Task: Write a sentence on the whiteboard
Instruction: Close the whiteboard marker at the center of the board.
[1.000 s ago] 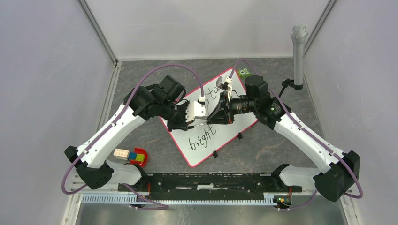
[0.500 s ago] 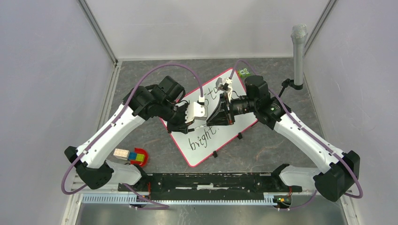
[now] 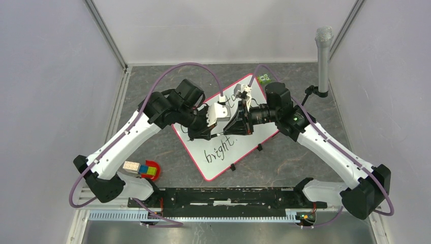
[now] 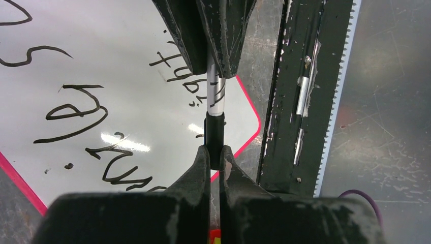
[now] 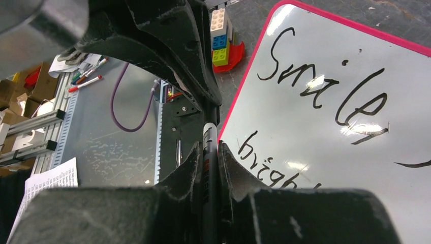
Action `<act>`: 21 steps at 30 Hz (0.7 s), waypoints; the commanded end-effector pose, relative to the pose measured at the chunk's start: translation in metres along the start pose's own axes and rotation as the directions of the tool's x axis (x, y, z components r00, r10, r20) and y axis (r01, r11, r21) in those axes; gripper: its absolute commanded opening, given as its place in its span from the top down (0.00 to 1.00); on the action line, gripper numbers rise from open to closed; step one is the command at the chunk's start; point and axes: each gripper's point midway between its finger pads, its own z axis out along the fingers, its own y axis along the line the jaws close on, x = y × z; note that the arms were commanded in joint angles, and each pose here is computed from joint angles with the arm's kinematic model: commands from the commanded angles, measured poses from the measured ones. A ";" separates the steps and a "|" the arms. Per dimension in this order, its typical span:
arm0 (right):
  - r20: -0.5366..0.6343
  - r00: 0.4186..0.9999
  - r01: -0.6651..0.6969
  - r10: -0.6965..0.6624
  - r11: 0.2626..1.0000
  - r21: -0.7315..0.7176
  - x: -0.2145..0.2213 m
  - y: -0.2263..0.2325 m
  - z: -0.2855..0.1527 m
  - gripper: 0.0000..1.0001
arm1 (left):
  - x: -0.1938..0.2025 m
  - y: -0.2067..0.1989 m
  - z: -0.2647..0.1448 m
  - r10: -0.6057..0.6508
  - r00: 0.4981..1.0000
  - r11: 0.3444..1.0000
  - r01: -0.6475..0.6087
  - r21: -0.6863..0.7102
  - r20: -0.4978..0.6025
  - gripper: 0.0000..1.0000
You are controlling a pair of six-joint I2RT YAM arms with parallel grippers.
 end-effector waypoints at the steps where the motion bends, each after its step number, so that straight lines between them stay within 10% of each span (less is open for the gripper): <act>1: 0.033 0.998 0.058 -0.058 0.998 0.011 -0.018 0.002 0.001 1.00 | -0.029 0.013 0.000 0.021 0.995 0.999 -0.016 -0.052 0.102 0.98; 21: 0.012 1.000 -0.010 0.010 0.998 -0.056 -0.003 0.005 0.026 1.00 | -0.123 -0.007 -0.022 0.069 0.910 0.994 -0.096 0.046 0.409 0.98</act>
